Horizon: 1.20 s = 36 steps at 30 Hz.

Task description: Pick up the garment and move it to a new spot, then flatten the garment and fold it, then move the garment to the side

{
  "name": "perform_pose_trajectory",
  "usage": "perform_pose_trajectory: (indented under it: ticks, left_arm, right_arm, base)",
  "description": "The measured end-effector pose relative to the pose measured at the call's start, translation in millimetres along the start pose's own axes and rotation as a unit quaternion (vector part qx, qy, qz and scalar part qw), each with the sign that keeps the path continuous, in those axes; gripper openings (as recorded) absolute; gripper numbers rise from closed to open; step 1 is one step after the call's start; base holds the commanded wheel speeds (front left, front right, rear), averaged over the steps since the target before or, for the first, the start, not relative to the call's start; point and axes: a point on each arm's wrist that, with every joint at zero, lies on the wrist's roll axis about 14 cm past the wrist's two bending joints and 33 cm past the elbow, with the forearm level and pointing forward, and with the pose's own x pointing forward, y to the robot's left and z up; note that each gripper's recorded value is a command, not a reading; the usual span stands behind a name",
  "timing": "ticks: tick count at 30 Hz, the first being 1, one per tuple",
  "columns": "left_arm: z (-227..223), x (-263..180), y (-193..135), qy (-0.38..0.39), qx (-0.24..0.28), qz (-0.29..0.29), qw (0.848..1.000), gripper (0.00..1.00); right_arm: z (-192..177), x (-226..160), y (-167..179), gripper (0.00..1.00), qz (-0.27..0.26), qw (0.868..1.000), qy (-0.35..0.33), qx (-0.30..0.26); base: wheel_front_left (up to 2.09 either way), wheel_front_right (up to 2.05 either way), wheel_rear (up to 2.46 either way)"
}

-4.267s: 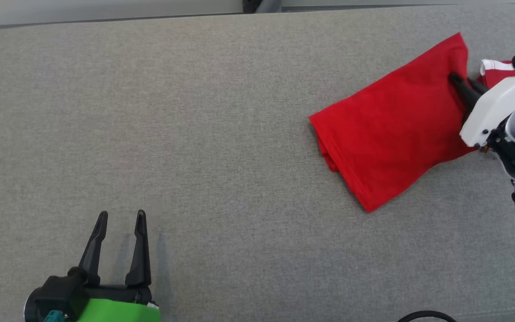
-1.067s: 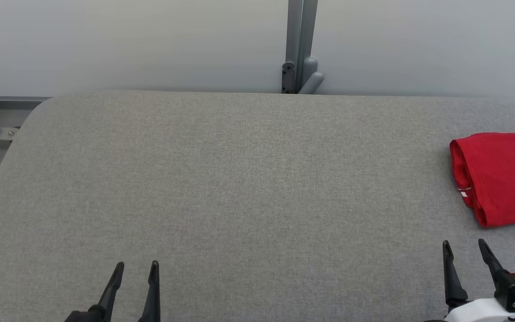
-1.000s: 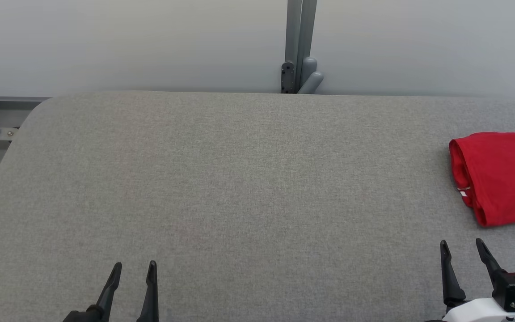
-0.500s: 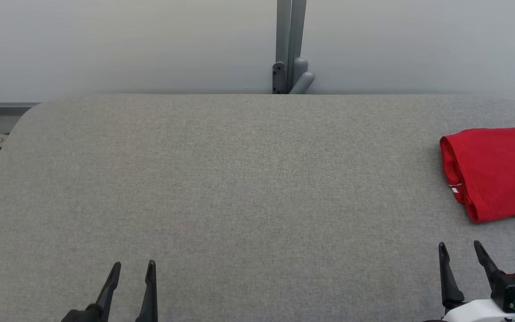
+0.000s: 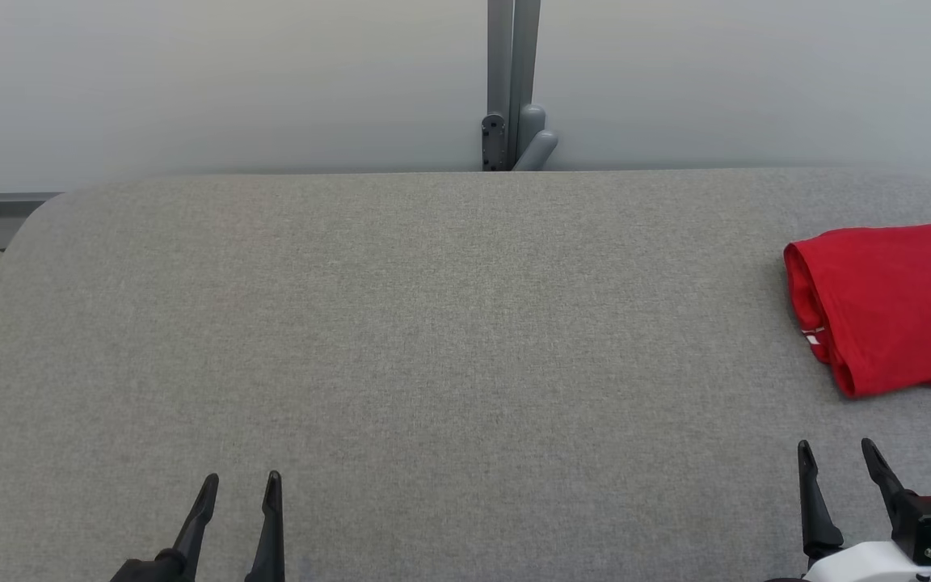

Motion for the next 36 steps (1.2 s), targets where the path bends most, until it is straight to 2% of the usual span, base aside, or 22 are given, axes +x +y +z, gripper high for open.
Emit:
perform_pose_trajectory:
  ticks: [18,26,27,33,36]
  left_arm:
    - [-1.5,0.7,0.0,0.003,0.000,0.000,1.000,1.00]
    - [2.7,-9.5,11.6,-0.006,-0.001,0.022,1.000,1.00]
    - [2.6,-9.7,8.9,-0.006,-0.001,0.017,1.000,0.00]
    - [-18.9,-17.9,9.3,0.030,-0.008,0.022,0.999,0.00]
    - [-21.7,-17.9,11.7,0.035,-0.030,0.030,0.998,0.00]
  right_arm:
    - [-2.9,1.7,1.8,1.00,0.002,1.000,0.005,0.003]
    - [-0.2,9.9,23.2,1.00,0.036,0.999,0.002,-0.003]
    - [0.2,10.0,25.3,0.00,0.039,0.999,0.001,-0.003]
    - [-21.8,1.9,27.8,0.00,0.038,0.999,0.037,0.006]
    - [-27.6,1.4,24.3,0.00,0.027,0.998,0.051,0.030]
  base:
    - [0.00,0.00,0.00]
    - [0.00,0.00,0.00]
    - [0.00,0.00,0.00]
    - [0.00,0.00,0.00]
    - [0.00,0.00,0.00]
